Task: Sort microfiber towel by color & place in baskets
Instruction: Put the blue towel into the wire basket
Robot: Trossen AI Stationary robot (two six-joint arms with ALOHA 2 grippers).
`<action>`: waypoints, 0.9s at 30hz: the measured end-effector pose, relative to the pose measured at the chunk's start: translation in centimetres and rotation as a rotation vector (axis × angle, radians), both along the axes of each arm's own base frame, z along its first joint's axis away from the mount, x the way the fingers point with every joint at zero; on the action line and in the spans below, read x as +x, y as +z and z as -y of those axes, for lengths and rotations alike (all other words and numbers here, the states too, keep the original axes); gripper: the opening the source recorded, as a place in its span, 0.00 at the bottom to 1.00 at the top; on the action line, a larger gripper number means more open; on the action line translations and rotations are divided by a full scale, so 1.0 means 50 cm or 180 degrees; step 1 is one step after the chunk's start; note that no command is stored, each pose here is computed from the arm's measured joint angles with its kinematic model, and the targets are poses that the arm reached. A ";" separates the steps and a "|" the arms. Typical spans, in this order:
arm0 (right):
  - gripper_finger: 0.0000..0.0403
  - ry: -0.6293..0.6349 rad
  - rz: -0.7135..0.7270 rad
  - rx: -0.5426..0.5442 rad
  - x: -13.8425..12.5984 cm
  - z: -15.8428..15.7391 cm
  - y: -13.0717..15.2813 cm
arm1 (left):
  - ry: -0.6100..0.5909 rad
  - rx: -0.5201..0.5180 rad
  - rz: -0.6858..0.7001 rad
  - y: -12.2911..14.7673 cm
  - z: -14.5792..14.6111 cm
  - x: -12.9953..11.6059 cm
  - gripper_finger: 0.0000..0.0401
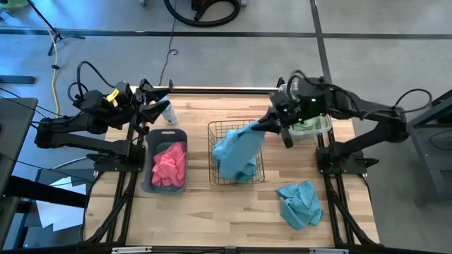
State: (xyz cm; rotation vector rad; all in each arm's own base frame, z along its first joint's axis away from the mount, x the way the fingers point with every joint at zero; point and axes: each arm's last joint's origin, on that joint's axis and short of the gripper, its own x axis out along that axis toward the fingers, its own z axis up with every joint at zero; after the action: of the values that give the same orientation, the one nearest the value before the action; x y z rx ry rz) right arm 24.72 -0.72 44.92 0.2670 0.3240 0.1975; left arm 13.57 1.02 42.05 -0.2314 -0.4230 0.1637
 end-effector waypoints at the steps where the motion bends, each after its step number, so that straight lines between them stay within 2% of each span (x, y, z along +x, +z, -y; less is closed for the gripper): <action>1: 0.00 -0.0016 -0.0104 -0.0017 0.002 0.005 -0.008 | 0.0000 0.0000 0.0004 0.000 0.000 -0.001 0.56; 7: 0.00 -0.0003 -0.0431 -0.0098 0.028 0.017 -0.042 | 0.0000 0.0000 0.0004 0.000 0.000 -0.001 0.56; 14: 0.00 0.0243 -0.0788 -0.0232 0.108 0.021 -0.111 | 0.0005 -0.0001 0.0001 0.000 0.000 -0.001 0.56; 19: 0.00 0.0308 -0.1031 -0.0483 0.165 0.047 -0.173 | 0.0081 -0.0031 -0.0001 0.000 -0.002 -0.001 0.56; 23: 0.00 0.0182 -0.1280 -0.0690 0.202 0.075 -0.226 | 0.0082 -0.0031 -0.0006 0.000 -0.002 -0.001 0.56; 27: 0.00 0.0327 -0.1472 -0.1007 0.231 0.080 -0.275 | 0.0099 -0.0038 -0.0006 0.000 -0.002 -0.001 0.56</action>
State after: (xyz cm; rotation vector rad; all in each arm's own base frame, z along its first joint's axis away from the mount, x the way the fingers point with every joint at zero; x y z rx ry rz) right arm 36.28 -4.70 31.19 -0.0222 0.8199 0.1813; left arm 13.54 1.11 42.03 -0.2365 -0.4239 0.1968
